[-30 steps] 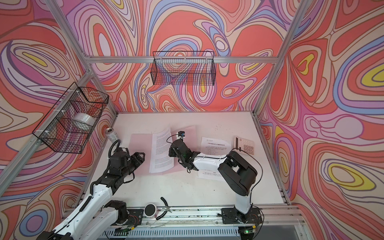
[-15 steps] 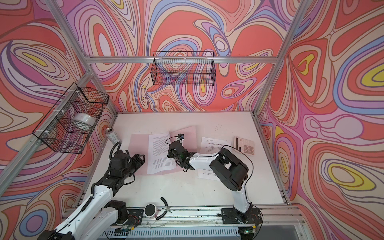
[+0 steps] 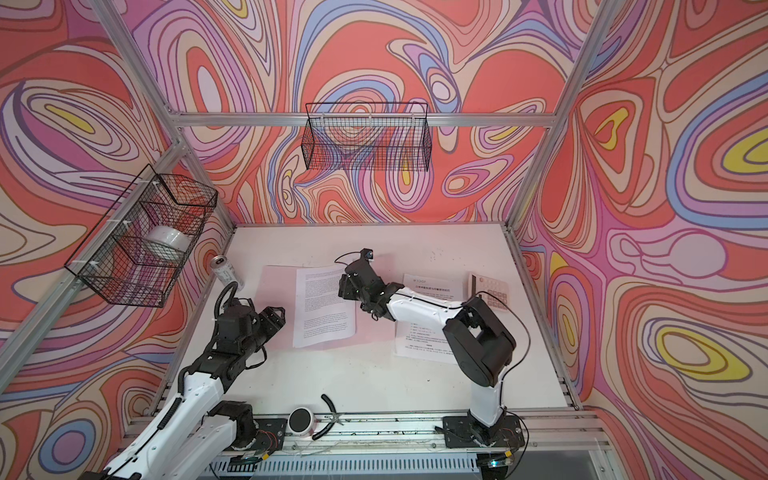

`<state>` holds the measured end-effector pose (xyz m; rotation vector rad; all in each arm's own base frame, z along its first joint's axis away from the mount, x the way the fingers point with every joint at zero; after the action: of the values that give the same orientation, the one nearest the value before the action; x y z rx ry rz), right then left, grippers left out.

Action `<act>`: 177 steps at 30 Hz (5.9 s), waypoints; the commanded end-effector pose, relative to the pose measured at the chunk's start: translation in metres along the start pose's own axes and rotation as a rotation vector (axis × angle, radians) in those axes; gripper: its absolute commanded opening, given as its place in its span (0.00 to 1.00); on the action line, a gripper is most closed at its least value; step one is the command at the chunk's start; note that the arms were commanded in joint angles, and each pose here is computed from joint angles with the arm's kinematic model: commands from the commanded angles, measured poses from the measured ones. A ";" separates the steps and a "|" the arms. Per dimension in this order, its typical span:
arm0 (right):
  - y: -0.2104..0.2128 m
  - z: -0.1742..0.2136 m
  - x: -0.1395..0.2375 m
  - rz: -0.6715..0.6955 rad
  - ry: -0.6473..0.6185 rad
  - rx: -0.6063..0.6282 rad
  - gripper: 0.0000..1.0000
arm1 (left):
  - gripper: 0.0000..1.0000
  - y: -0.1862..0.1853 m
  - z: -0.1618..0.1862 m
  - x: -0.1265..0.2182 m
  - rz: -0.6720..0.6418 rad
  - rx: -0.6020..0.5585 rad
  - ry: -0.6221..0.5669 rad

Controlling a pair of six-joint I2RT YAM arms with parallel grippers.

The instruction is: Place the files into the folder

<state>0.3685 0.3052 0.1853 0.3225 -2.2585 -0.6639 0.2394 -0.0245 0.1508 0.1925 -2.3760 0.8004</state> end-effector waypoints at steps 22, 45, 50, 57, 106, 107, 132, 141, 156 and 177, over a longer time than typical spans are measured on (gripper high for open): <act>-0.125 -0.041 0.020 -0.345 0.301 -0.260 0.79 | 0.75 -0.020 -0.065 -0.030 0.038 0.015 -0.086; -0.136 -0.022 0.021 -0.327 0.481 -0.222 0.00 | 0.73 -0.014 -0.091 -0.060 0.179 0.066 0.028; -0.156 -0.050 0.036 -0.277 0.504 -0.167 0.00 | 0.74 -0.015 -0.098 -0.059 0.160 -0.010 0.049; -0.202 -0.055 0.040 -0.137 0.476 -0.243 0.00 | 0.74 -0.009 -0.092 -0.064 0.150 -0.006 0.055; -0.028 -0.025 0.002 -0.021 0.364 0.181 0.53 | 0.73 0.051 -0.066 -0.077 -0.216 -0.029 0.093; -0.032 -0.022 -0.001 -0.011 0.371 0.178 0.53 | 0.73 0.052 -0.065 -0.079 -0.216 -0.029 0.096; -0.128 0.024 -0.021 0.114 0.503 0.029 0.49 | 0.74 0.049 -0.062 -0.100 -0.107 -0.092 0.131; -0.133 0.033 -0.025 0.089 0.537 0.002 0.47 | 0.74 0.025 -0.063 -0.113 0.206 -0.016 0.119; -0.080 -0.008 -0.060 -0.259 0.535 -0.054 0.55 | 0.73 0.017 -0.072 -0.133 0.299 -0.044 0.143; -0.068 -0.007 -0.129 -0.357 0.677 -0.093 0.52 | 0.73 0.012 -0.070 -0.147 0.392 -0.022 0.184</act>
<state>0.4690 0.2942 0.0841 0.7651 -1.5928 -0.6972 0.3811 0.0159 0.0942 -0.3143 -2.2431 0.9142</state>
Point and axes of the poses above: each gripper's point midway between its finger pads, its own x axis back along the fingers, its own y axis along the line the jaws close on, z = x × y, the point moved 5 cm from there along x, back along the fingers, and after that the axes turned 9 degrees about -x, right-handed, at the moved point
